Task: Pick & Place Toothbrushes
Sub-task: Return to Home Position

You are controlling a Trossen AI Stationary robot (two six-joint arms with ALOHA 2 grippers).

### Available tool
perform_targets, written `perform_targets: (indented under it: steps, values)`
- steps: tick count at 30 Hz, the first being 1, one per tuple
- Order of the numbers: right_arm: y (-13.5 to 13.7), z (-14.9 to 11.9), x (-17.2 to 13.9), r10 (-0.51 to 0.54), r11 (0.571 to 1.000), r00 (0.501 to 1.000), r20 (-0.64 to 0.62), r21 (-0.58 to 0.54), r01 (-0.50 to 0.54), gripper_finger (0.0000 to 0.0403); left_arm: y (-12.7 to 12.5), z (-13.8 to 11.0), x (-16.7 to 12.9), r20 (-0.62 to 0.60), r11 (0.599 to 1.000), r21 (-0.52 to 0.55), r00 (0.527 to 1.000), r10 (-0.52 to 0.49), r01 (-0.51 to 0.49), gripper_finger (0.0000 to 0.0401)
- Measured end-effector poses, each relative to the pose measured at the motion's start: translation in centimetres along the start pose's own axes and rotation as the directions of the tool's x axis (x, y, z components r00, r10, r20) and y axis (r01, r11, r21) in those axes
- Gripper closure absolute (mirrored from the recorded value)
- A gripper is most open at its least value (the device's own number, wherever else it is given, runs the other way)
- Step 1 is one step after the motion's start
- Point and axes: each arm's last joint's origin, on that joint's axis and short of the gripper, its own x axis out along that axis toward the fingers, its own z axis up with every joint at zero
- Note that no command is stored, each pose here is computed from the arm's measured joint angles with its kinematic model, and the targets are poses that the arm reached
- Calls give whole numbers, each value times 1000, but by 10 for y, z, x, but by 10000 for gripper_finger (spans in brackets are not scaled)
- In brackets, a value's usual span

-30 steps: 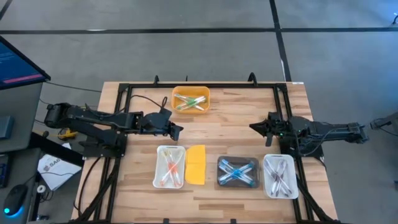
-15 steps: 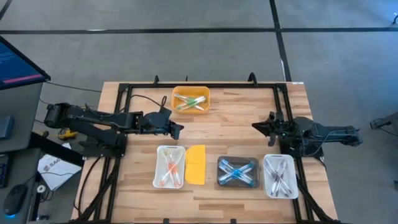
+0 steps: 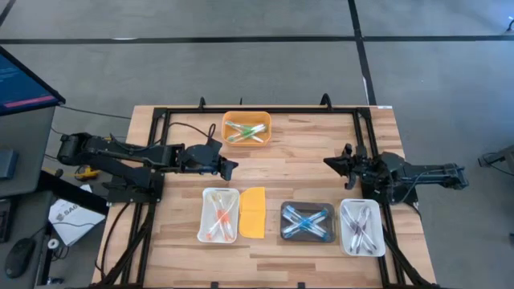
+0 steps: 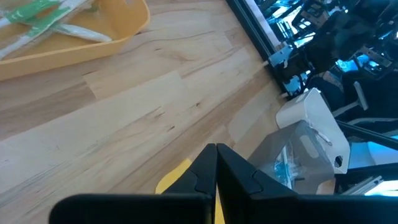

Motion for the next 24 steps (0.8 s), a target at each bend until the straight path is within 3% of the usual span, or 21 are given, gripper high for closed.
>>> perform_targets:
  steps: [8,13,19,24]
  values:
    - [-7,-4,3,-78,996,996,-37,51,80,403,-3,2,0,8,999,-6,999,-38,38,400]
    - [-7,-4,3,-81,988,996,-35,130,85,403,-11,8,-6,40,987,93,990,-139,134,400]
    - [-7,-4,3,-81,988,996,-36,132,85,403,-19,21,-33,88,948,200,959,-271,250,400]
    - [-7,-4,3,-81,988,996,-36,132,85,403,-23,30,-69,116,887,293,908,-403,356,400]
